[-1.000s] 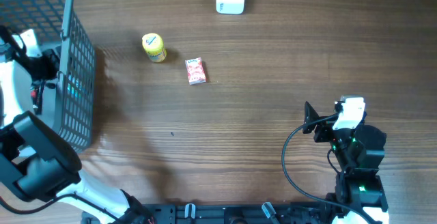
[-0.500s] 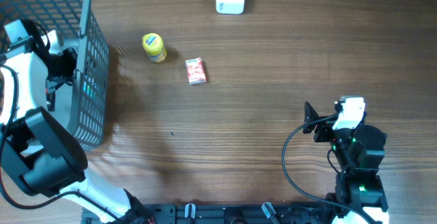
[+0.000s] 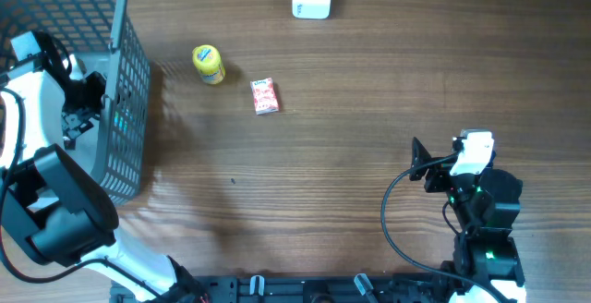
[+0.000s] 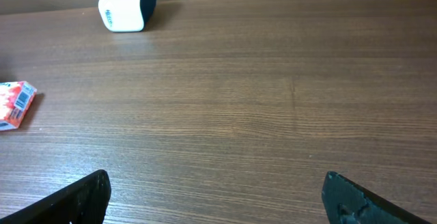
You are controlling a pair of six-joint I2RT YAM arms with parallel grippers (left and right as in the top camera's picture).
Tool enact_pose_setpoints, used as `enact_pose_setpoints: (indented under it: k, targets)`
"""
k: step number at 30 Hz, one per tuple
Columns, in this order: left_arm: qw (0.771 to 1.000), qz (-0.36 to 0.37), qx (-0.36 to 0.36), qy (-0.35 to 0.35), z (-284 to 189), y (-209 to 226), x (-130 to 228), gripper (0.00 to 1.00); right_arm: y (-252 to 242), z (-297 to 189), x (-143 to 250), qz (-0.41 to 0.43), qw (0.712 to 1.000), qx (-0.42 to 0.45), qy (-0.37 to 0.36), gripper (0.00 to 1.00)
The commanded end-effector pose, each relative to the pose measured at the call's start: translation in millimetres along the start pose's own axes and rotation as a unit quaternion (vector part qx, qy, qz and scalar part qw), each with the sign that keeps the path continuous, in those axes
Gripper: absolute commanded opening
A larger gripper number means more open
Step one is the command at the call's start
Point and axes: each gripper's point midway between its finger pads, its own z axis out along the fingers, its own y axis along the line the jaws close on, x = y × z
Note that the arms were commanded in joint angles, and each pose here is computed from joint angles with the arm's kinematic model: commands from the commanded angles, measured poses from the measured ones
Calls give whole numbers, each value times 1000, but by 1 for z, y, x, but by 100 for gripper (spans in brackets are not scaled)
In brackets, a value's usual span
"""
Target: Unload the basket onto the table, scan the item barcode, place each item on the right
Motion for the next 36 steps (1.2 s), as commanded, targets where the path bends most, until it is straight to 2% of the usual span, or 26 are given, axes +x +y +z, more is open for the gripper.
enact_pose_setpoints:
  k: [1,8,15,20,22,24,28,30,31,33,36]
  targets:
    - [1000,1,29,6,8,-14,-2,100,-3,-2,-11,-4,1000,8,-13,100]
    - [999,-5,34,36,41,-12,2,100,-2,-2,-12,-3,1000,8,-14,100]
    - [999,-4,35,30,50,-11,-3,98,-2,-2,-12,-3,1000,7,-14,100]
    - [999,-4,35,32,51,-11,-3,65,-2,-2,-12,-3,1000,7,-14,100]
    - [999,-4,35,32,51,-11,-3,62,-2,-2,-12,-3,1000,8,-14,100]
    - [999,-4,35,32,51,-11,-3,46,-2,-2,-12,-3,1000,8,-14,100]
    - [999,-4,35,31,50,-11,-3,43,-2,-2,-12,-3,1000,8,-14,100]
    - [999,-4,35,31,50,-11,-3,33,-2,-2,-12,-3,1000,8,-14,100]
    - [999,-4,35,31,50,-11,-3,32,-2,-2,-12,-3,1000,8,-14,100]
    - [999,-3,36,29,50,-12,-4,37,-2,-2,-12,-3,1000,8,-14,100]
    - [999,-3,36,26,50,-12,-6,36,-2,-2,-12,-3,1000,8,-14,100]
